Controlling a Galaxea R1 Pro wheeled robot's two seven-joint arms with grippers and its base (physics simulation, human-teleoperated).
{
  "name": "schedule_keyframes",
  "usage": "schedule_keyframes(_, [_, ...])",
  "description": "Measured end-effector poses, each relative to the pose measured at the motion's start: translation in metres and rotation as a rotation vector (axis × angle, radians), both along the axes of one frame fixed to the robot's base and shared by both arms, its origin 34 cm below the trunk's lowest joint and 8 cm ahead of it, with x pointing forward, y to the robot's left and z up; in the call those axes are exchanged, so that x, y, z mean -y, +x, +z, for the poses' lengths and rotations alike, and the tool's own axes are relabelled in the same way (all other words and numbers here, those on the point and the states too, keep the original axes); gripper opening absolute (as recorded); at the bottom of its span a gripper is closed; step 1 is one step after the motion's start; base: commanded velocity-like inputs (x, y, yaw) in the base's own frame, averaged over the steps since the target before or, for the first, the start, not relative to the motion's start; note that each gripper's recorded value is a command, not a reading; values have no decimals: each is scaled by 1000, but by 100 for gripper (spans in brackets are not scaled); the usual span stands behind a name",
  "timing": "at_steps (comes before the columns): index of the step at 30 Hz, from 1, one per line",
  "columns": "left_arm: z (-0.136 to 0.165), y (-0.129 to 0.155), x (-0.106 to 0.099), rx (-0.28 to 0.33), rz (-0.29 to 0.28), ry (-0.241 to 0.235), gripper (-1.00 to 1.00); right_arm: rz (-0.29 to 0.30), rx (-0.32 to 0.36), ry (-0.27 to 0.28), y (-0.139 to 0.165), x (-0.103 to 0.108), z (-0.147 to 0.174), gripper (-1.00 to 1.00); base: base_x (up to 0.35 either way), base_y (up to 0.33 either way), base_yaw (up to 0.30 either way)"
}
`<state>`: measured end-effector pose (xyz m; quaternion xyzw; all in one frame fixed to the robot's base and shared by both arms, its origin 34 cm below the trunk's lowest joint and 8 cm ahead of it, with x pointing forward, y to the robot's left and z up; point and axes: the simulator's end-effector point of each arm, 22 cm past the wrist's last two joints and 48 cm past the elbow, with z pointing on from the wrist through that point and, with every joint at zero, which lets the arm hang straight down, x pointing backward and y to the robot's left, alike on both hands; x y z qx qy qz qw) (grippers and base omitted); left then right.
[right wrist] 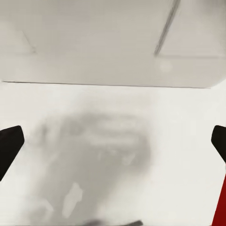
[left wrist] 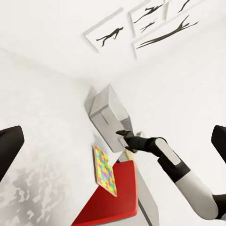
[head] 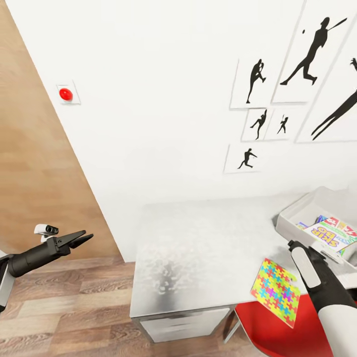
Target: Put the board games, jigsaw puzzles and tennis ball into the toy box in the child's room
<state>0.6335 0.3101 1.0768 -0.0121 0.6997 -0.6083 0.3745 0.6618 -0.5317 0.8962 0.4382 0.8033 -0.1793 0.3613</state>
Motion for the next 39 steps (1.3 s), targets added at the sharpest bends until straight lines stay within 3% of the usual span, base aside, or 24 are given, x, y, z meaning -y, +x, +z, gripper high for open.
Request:
schedule_keyframes(5, [4,-1,0,8,0,0,100,45,94,-12,21,-8,42,100,0,0,-12])
schedule_keyframes(12, [10,-2,0,19,0,1,100,127,122,-1,19,-26,63,100,0,0,-60])
schedule_keyframes(19, [16,-2,-1,30,0,2,100,274,190,62,9,-66,78,100,0,0,-73])
schedule_keyframes(23, [19,-3,-1,36,0,2,100,337,216,131,3,-90,74,100,0,0,-74])
schedule_keyframes(28, [23,-4,-1,44,1,1,100,463,260,241,-2,-129,69,100,0,0,-73])
schedule_keyframes(33, [27,-5,-1,52,1,1,100,624,356,353,-1,-173,77,100,0,0,-69])
schedule_keyframes(39, [32,-6,-1,62,1,2,100,759,449,445,0,-210,97,100,0,0,-38])
